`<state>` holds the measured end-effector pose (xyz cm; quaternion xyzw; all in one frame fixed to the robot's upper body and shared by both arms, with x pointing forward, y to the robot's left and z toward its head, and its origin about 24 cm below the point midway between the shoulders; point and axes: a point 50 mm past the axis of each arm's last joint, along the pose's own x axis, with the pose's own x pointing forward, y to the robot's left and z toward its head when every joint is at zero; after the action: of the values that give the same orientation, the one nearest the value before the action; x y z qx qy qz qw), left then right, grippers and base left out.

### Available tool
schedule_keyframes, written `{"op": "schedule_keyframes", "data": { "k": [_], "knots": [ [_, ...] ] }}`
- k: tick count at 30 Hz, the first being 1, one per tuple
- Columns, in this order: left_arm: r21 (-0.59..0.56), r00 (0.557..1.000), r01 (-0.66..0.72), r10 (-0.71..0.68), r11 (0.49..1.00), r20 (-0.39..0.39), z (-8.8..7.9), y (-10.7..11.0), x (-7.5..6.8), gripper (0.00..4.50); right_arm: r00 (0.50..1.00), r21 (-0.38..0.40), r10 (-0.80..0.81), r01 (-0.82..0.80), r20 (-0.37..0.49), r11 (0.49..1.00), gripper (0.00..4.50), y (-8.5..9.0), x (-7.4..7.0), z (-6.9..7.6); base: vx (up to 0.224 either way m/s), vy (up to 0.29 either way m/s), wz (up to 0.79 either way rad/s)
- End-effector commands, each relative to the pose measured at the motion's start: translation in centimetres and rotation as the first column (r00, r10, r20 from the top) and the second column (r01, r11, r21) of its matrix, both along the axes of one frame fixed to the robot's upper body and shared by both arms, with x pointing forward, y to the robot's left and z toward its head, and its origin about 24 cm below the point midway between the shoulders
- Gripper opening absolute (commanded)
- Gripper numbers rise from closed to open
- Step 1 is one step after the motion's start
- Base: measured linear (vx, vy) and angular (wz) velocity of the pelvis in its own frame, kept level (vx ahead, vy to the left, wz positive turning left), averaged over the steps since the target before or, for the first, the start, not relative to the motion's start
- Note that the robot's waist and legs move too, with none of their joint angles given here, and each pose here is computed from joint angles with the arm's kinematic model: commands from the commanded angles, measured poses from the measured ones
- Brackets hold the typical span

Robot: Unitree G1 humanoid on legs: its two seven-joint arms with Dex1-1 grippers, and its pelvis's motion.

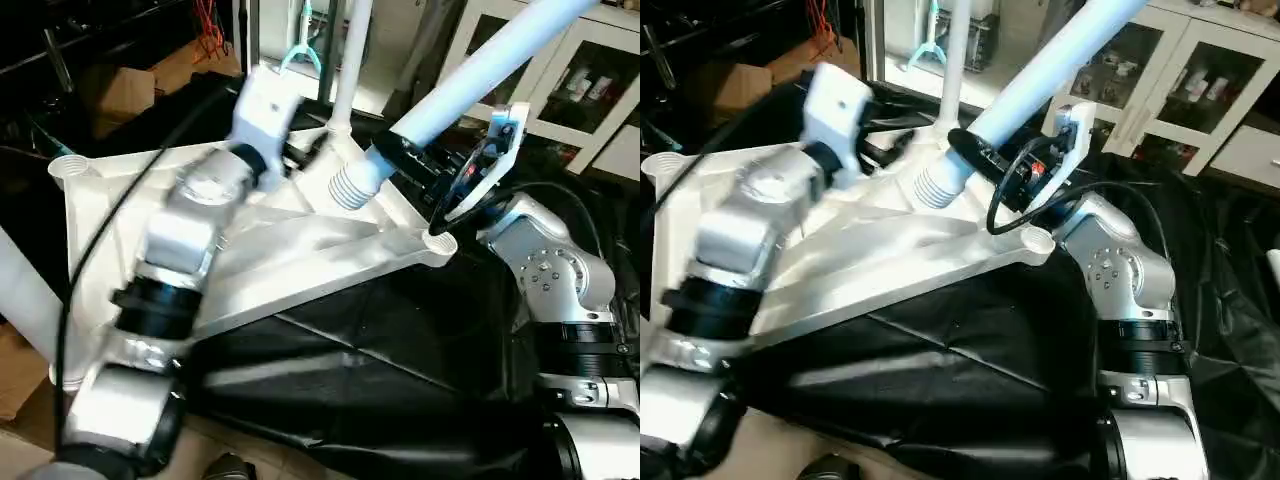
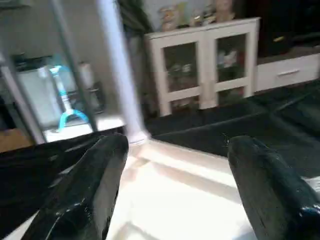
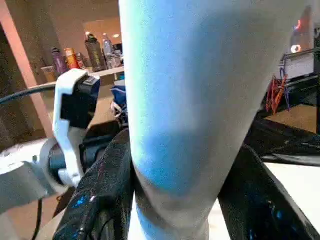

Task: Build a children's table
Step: Insert table leg to table base

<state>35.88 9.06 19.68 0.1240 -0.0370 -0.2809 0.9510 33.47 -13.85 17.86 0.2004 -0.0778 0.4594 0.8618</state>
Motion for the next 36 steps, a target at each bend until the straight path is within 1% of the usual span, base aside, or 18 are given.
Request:
{"op": "schedule_keyframes", "data": {
  "k": [1,5,8,13,16,18,21,23,26,29,32,34,36],
  "knots": [
    [-0.013,0.998,0.062,-0.062,0.998,0.022,0.8,-1.2,-0.6,3.56,0.999,0.013,-0.029,0.029,0.034,1.0,1.84,-0.5,0.0,1.0,0.0,0.0,0.0],
    [-0.062,0.991,0.136,-0.135,0.989,0.015,1.4,-2.7,-1.3,3.56,0.997,0.0,-0.07,0.07,0.021,0.998,1.84,-0.9,0.4,0.8,0.0,0.0,0.0],
    [-0.075,0.982,0.188,-0.189,0.979,0.001,1.4,-3.5,-2.0,3.56,0.995,-0.009,-0.1,0.1,0.018,0.995,1.84,-1.1,0.6,0.8,0.0,0.0,0.0],
    [-0.07,0.977,0.211,-0.213,0.975,-0.009,1.4,-3.7,-2.3,3.56,0.993,-0.021,-0.121,0.121,0.012,0.992,1.84,-1.3,0.7,0.6,0.0,0.0,0.0],
    [-0.063,0.972,0.232,-0.234,0.971,-0.033,1.1,-4.0,-2.5,3.56,0.99,-0.018,-0.138,0.138,0.007,0.99,1.84,-1.3,0.9,0.6,0.0,0.0,0.0],
    [-0.054,0.968,0.243,-0.246,0.969,-0.057,0.6,-4.2,-2.8,3.56,0.988,-0.011,-0.153,0.153,0.008,0.988,1.84,-1.4,1.0,0.7,0.0,0.0,0.0],
    [-0.037,0.979,0.191,-0.193,0.981,-0.065,-0.5,-3.9,-2.7,3.56,0.987,0.007,-0.158,0.158,0.009,0.987,1.84,-1.4,1.2,1.2,0.0,0.0,0.0],
    [-0.034,0.986,0.154,-0.156,0.987,-0.058,-0.7,-3.3,-2.4,3.56,0.989,0.011,-0.148,0.148,0.01,0.989,1.84,-1.3,1.2,1.3,0.0,0.0,0.0],
    [-0.051,0.993,0.112,-0.114,0.992,-0.039,-0.6,-2.4,-2.1,3.56,0.989,0.009,-0.145,0.145,0.014,0.989,1.84,-1.3,1.1,1.5,0.0,0.0,0.0],
    [-0.06,0.991,0.114,-0.118,0.992,-0.064,-0.9,-2.0,-2.2,3.56,0.988,0.012,-0.153,0.153,0.015,0.988,1.84,-1.4,1.3,1.5,0.0,0.0,0.0],
    [-0.053,0.993,0.1,-0.103,0.994,-0.059,-1.1,-1.9,-2.2,3.56,0.988,0.014,-0.154,0.153,0.016,0.988,1.84,-1.4,1.4,1.6,0.0,0.0,0.0],
    [-0.059,0.995,0.074,-0.077,0.996,-0.058,-1.2,-1.6,-1.9,3.56,0.988,0.011,-0.152,0.152,0.016,0.988,1.84,-1.3,1.4,1.5,0.0,0.0,0.0],
    [-0.083,0.999,0.02,-0.024,0.996,-0.049,-1.1,-1.0,-1.3,3.56,0.989,0.008,-0.148,0.148,0.016,0.989,1.84,-1.3,1.3,1.4,0.0,0.0,0.0]
  ]
}}
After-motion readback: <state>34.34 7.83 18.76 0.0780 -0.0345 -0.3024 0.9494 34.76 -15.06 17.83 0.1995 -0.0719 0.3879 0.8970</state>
